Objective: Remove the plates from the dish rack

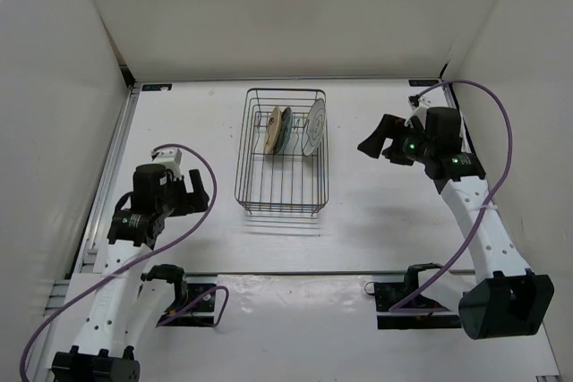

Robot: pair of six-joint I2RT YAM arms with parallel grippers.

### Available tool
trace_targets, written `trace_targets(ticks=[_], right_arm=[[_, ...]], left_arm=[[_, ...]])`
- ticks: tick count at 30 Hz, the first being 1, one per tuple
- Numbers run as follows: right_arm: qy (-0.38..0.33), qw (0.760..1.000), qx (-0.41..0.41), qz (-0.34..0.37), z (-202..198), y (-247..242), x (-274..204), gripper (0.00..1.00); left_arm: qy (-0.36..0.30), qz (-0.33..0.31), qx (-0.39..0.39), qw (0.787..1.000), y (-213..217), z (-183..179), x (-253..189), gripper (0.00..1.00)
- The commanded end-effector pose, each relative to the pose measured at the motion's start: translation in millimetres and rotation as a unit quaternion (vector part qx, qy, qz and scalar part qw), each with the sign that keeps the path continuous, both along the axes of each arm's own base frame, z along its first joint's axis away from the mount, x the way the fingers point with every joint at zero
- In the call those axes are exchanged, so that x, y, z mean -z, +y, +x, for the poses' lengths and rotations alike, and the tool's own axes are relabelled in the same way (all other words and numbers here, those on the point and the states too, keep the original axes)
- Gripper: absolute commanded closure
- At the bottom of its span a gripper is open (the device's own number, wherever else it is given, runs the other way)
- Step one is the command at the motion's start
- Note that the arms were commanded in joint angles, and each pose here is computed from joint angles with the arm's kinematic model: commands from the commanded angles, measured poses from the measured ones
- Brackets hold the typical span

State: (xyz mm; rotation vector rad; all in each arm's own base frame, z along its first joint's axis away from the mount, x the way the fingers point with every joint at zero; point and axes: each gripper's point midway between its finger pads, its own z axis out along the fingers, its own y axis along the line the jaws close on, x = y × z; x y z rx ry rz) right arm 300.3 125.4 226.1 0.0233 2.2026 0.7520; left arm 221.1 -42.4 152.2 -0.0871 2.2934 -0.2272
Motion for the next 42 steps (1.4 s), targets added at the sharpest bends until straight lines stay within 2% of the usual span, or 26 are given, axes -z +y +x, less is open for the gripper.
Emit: trace_targets(ticks=[1,3,4,8,10,11,12,16,20,30,35,39,42], right_arm=[[-0.035,0.999,-0.018,0.007,13.6,5.7,-26.7,0.10],[-0.041,0.998,-0.033,0.039,28.6,18.3,-41.0,0.10],[-0.046,0.994,-0.071,0.064,26.0,31.1,-48.1,0.10],[-0.056,0.990,-0.083,0.095,55.5,50.1,-59.0,0.10],[-0.061,0.995,-0.052,0.064,83.5,46.3,-58.3,0.10],[-0.045,0.996,-0.056,0.046,88.2,52.2,-45.0,0.13],[-0.057,0.998,-0.031,0.021,99.9,46.1,-51.0,0.16],[-0.054,0.998,-0.026,-0.028,123.2,62.6,-46.2,0.24],[-0.033,0.995,-0.016,-0.090,142.5,73.5,-14.9,0.26],[-0.018,0.981,-0.015,-0.191,163.2,100.8,33.4,0.31],[-0.023,0.972,-0.001,-0.233,175.4,102.7,37.8,0.42],[-0.018,0.964,0.014,-0.265,181.7,100.2,43.8,0.54],[-0.027,0.962,0.017,-0.271,183.1,105.8,37.0,0.59]], left_arm=[[-0.049,-0.004,0.014,0.999,-2.4,-0.7,-20.2,0.00],[-0.044,-0.023,0.056,0.997,-16.4,-8.1,-25.0,0.00],[-0.046,-0.022,0.071,0.996,-19.4,-8.9,-25.9,0.00],[-0.027,-0.026,0.053,0.998,-17.5,-6.1,-13.8,0.00],[-0.002,-0.033,0.034,0.999,-15.9,-6.3,-6.7,0.00],[0.002,-0.036,0.030,0.999,-16.4,-5.6,-6.6,0.00],[0.014,-0.048,0.034,0.998,-20.8,-5.5,-3.2,0.00],[0.011,-0.055,0.046,0.997,-25.1,-5.1,-4.4,0.00],[-0.002,-0.052,0.043,0.998,-23.2,-6.0,-6.5,0.00],[0.005,-0.046,0.042,0.998,-21.6,-4.8,-3.8,0.00],[0.004,-0.046,0.045,0.998,-22.4,-4.8,-4.5,0.00],[0.004,-0.045,0.044,0.998,-21.7,-4.6,-4.5,0.00],[0.003,-0.044,0.044,0.998,-21.4,-4.6,-4.7,0.00]])
